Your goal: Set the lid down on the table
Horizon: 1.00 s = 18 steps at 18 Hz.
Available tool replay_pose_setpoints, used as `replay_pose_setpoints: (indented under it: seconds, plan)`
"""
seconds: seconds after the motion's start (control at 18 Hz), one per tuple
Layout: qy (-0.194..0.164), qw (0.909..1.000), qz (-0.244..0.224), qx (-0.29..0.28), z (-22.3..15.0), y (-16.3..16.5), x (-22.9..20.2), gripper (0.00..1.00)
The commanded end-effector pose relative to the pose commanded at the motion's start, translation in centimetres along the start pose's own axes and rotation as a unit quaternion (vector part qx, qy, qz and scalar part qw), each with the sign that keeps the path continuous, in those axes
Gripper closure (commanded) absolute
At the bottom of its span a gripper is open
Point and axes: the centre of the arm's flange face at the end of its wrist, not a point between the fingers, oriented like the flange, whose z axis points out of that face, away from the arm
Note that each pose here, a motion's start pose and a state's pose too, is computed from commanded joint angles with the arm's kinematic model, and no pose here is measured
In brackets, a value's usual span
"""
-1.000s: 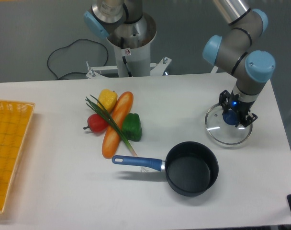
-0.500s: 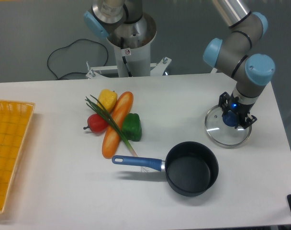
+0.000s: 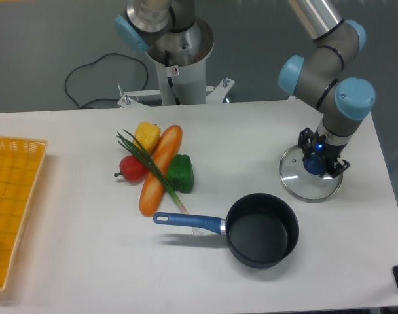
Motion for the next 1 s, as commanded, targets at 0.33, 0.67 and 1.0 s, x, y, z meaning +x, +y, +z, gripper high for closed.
replay_pose_setpoints:
  seconds: [0.33, 0.67, 1.0]
  plan:
    - [0.002, 1.0, 0.001, 0.0, 0.28, 0.01, -0.02, 0.47]
    - [0.003, 1.0, 0.001, 0.001, 0.38, 0.01, -0.03, 0.45]
    - [0.003, 1.0, 0.001, 0.001, 0.38, 0.01, -0.03, 0.42]
